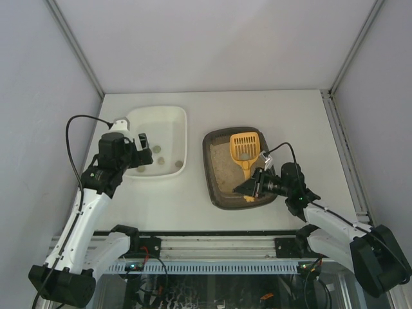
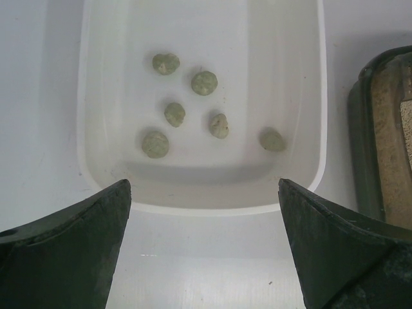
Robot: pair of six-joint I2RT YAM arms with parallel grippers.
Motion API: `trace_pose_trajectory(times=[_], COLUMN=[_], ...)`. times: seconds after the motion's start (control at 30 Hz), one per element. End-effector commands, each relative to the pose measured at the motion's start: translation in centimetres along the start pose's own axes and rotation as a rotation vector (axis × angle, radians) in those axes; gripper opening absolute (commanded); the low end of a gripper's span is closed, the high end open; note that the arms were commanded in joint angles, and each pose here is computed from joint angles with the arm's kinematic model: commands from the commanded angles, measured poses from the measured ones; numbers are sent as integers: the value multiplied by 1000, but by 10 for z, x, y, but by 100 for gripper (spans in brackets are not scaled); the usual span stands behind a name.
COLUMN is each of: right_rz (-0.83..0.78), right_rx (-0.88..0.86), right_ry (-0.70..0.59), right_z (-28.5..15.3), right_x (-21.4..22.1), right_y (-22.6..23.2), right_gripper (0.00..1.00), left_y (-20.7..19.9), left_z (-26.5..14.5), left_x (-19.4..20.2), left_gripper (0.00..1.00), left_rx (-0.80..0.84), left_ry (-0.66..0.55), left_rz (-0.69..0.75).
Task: Clean the litter box
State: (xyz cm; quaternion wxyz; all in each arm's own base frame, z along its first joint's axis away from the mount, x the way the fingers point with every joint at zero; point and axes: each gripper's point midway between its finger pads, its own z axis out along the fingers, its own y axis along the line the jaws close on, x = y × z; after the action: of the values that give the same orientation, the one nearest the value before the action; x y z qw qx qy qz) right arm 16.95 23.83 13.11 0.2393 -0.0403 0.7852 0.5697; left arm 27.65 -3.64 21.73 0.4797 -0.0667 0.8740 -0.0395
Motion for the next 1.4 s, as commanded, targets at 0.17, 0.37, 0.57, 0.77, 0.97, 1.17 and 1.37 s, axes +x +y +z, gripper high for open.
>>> trace_pose_trajectory(times=[0.17,0.37,0.57,0.77,0.97,1.17,1.37], right_rz=[3,113,161,198,110,-53,-234], right_rx=[43,34,29,-4,125,293,493], right_ry=[21,-83,15,78,76,221,391], right_z=[10,-2,12,33,49,77,125], right_x=[-8,-34,-28,-28,-60,-89,-91], right_y=[10,3,10,23,42,79,82], right_gripper=[0,0,0,0,0,0,0], left_y=[2,-1,-3,-4,10,30,57], left_z=[5,6,6,6,0,10,1], left_x=[3,6,9,10,-23,-41,-66], left_gripper=[100,100,100,100,100,100,100], left_rx=[2,20,36,38,65,68,43], left_ry=[-15,-5,8,17,53,217,209], left_rz=[17,17,15,20,-59,-90,-53])
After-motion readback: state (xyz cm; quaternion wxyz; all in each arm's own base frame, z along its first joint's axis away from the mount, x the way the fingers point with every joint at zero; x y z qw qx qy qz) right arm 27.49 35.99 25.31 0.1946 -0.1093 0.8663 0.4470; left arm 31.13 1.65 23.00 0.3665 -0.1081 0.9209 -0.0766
